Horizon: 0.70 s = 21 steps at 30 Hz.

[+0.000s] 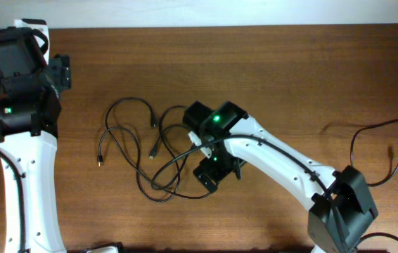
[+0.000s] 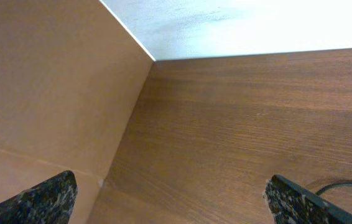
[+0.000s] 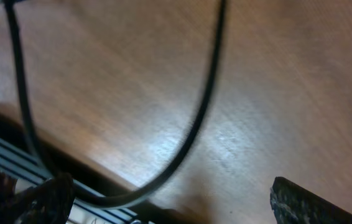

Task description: Untangle cables

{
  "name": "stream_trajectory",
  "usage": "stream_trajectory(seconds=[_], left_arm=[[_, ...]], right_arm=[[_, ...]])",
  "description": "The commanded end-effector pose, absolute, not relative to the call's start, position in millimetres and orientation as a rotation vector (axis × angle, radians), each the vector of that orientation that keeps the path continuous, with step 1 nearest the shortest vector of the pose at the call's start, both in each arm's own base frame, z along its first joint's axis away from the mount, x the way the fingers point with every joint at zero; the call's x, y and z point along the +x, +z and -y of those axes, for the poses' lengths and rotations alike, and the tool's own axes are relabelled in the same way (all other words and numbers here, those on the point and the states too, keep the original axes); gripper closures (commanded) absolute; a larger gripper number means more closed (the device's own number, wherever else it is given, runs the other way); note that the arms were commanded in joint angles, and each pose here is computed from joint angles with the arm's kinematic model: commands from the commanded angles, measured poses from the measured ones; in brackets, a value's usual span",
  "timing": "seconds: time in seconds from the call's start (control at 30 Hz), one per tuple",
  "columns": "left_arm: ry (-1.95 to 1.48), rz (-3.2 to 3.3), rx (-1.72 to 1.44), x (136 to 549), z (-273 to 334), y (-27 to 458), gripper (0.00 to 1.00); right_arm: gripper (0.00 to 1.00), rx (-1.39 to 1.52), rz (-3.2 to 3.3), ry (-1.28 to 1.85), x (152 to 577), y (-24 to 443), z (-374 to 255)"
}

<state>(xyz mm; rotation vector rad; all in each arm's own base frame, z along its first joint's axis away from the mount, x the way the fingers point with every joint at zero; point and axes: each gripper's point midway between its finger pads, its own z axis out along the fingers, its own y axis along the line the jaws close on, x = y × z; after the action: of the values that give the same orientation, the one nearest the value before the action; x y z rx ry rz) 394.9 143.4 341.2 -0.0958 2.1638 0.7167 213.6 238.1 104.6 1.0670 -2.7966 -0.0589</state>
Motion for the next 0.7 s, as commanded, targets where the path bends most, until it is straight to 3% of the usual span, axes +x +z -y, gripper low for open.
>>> stream_trajectory(seconds=[0.0, 0.23, 0.27, 0.3, 0.33, 0.4, 0.53, 0.63, 0.67], left_arm=[[0.658, -2.151, -0.055, 396.6, -134.3, 345.5, 0.01], [0.614, -2.164, -0.027, 398.0, -127.8, 341.7, 0.01], [0.614, -2.164, -0.027, 398.0, -127.8, 341.6, 0.02], [0.614, -2.165, -0.027, 397.9, -127.8, 341.5, 0.02], [0.614, -2.166, -0.027, 397.6, -127.6, 341.3, 0.02], [0.61, -2.174, -0.023, 396.9, -126.9, 339.7, 0.02], [0.583, -2.178, -0.012, 397.9, -123.3, 338.1, 0.02], [0.522, -2.182, -0.004, 399.8, -115.9, 335.4, 0.02], [0.505, -2.187, 0.006, 400.1, -113.2, 334.0, 0.02]], right_arm=[[0.0, 1.089, 2.777, -0.138, 200.0, 107.0, -252.3], [0.01, 1.086, 2.722, -0.167, 186.6, 69.4, -260.1], [0.07, 1.063, 2.72, -0.166, 184.7, 62.4, -259.4], [0.26, 1.063, 2.724, -0.17, 185.0, 59.5, -259.9], [0.59, 1.066, 2.729, -0.175, 186.2, 59.1, -261.1], [0.96, 1.073, 2.743, -0.188, 189.2, 58.6, -264.3], [0.96, 0.956, 2.879, -0.089, 212.8, 71.7, -262.4], [0.96, 0.812, 3.186, 0.0, 284.5, 165.8, -249.6], [0.96, 0.74, 3.309, -0.045, 309.6, 216.2, -239.7]])
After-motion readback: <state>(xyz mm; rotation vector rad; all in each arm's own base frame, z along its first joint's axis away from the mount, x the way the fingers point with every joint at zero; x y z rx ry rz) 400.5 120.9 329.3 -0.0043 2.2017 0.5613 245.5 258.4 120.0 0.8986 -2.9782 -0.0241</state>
